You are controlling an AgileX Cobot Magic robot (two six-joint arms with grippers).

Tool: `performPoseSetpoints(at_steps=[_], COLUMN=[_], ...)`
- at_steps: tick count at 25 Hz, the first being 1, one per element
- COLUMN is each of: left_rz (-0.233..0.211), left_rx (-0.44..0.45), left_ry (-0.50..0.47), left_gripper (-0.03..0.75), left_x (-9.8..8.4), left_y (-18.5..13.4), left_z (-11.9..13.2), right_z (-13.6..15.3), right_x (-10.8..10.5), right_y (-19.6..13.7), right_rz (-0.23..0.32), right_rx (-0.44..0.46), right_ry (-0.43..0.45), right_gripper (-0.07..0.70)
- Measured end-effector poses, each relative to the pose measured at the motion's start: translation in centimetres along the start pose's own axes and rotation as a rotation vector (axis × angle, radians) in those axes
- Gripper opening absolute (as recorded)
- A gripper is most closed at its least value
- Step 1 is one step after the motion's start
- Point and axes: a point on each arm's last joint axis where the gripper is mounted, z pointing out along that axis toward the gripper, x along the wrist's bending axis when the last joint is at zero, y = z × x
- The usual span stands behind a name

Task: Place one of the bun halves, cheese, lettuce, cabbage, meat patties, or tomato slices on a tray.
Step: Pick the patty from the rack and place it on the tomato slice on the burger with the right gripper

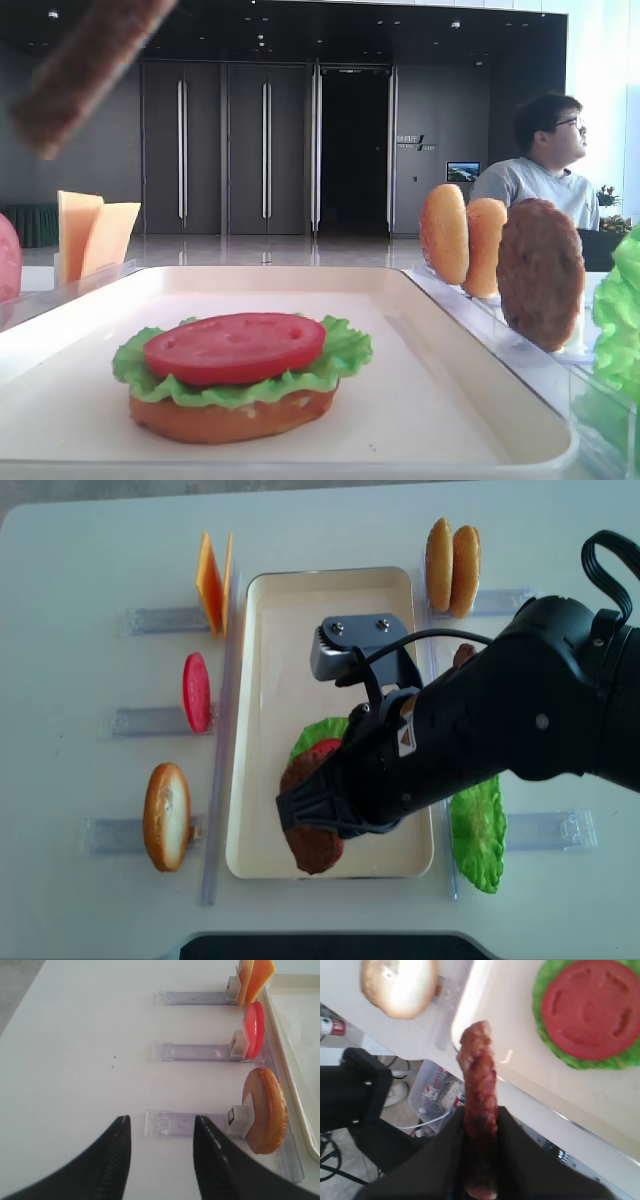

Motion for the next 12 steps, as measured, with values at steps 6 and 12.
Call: performPoseSetpoints(at_steps=[6,12], left_rz=[0.000,0.000], left_rx=[0.000,0.000], left_ry=[0.000,-0.001], left_gripper=[0.318,0.318], left_x=[0.0,0.0], left_y=[0.0,0.0], left_z=[0.0,0.0], right_z=[-0.1,-1.0], right_x=[-3.1,-7.5], right_y=[1.6,2.7], right_rz=[0.039,0.115], right_rx=[-0.161,-0.350], right_ry=[0.351,0.481], right_gripper=[0.099,0.099])
